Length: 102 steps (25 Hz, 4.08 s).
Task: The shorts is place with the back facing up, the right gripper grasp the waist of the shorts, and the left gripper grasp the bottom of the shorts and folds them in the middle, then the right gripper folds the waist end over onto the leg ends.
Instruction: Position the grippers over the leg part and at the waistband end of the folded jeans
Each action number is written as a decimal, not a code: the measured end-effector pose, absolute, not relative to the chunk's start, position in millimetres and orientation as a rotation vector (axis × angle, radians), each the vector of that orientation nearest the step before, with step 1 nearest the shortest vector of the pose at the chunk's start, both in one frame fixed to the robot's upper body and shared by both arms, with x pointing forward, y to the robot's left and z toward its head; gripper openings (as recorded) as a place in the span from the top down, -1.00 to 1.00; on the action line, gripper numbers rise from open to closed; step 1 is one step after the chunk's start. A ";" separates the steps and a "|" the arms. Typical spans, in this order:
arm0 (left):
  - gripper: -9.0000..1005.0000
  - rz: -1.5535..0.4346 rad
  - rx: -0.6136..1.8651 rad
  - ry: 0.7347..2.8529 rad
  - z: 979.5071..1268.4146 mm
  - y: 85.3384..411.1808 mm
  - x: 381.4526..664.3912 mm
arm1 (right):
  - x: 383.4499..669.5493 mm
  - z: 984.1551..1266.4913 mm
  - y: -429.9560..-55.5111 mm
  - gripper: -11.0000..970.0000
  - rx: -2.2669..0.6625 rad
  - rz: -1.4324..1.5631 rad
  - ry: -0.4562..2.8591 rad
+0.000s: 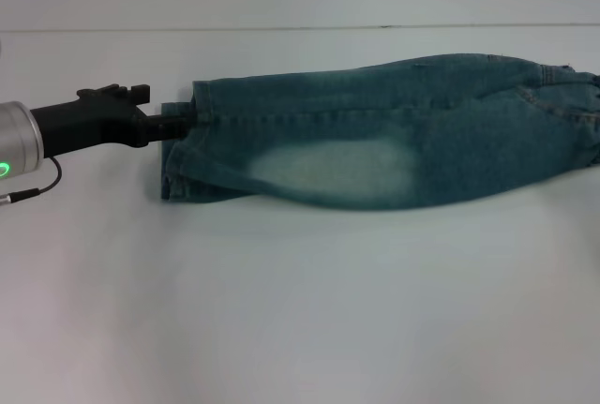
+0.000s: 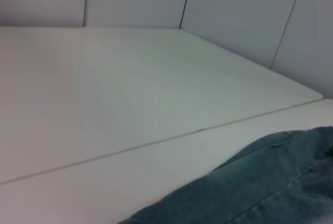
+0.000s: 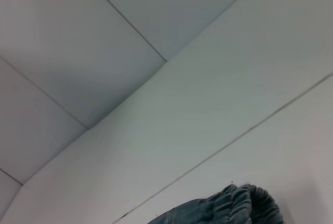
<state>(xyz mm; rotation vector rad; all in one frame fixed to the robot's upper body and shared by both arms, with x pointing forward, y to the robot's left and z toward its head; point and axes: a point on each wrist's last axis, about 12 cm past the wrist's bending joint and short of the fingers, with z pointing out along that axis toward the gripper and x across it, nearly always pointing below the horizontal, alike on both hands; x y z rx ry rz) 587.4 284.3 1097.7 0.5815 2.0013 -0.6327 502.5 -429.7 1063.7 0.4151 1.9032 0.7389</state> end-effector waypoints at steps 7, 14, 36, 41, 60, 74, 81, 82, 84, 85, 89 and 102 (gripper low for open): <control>-0.83 -0.645 0.589 2.031 1096.6 284.9 586.0 | 507.6 1067.1 -426.4 -0.97 0.340 0.723 1.904; -0.83 -0.679 0.611 2.060 1098.1 280.2 585.4 | 515.2 1069.5 -429.0 -0.97 0.293 0.693 1.945; -0.83 -0.681 0.625 2.111 1110.8 265.6 593.9 | 540.5 1068.0 -438.5 -0.97 0.353 0.600 1.989; -0.83 -0.688 0.626 2.114 1110.3 265.6 592.8 | 546.3 1069.1 -437.2 -0.97 0.346 0.627 1.999; -0.83 -0.655 0.678 2.101 1114.0 260.8 595.5 | 573.0 1069.1 -425.1 -0.97 0.416 0.639 2.058; -0.83 -0.601 0.733 2.112 1118.0 261.7 595.8 | 571.8 1057.7 -412.4 -0.97 0.438 0.669 2.101; -0.83 -0.596 0.741 2.117 1117.6 261.5 595.6 | 568.6 1052.3 -417.5 -0.97 0.476 0.625 2.112; -0.83 -0.595 0.741 2.117 1117.5 261.5 595.6 | 568.4 1051.6 -417.8 -0.97 0.481 0.620 2.113; -0.83 -0.594 0.742 2.118 1117.4 261.6 595.5 | 568.9 1051.0 -417.4 -0.97 0.484 0.617 2.115; -0.83 -0.594 0.743 2.118 1117.4 261.6 595.5 | 569.8 1051.2 -416.7 -0.97 0.483 0.616 2.116; -0.83 -0.593 0.744 2.118 1117.4 261.7 595.5 | 574.8 1052.9 -414.5 -0.97 0.472 0.603 2.119; -0.83 -0.585 0.754 2.110 1121.0 261.9 596.1 | 583.3 1053.6 -401.1 -0.97 0.449 0.629 2.124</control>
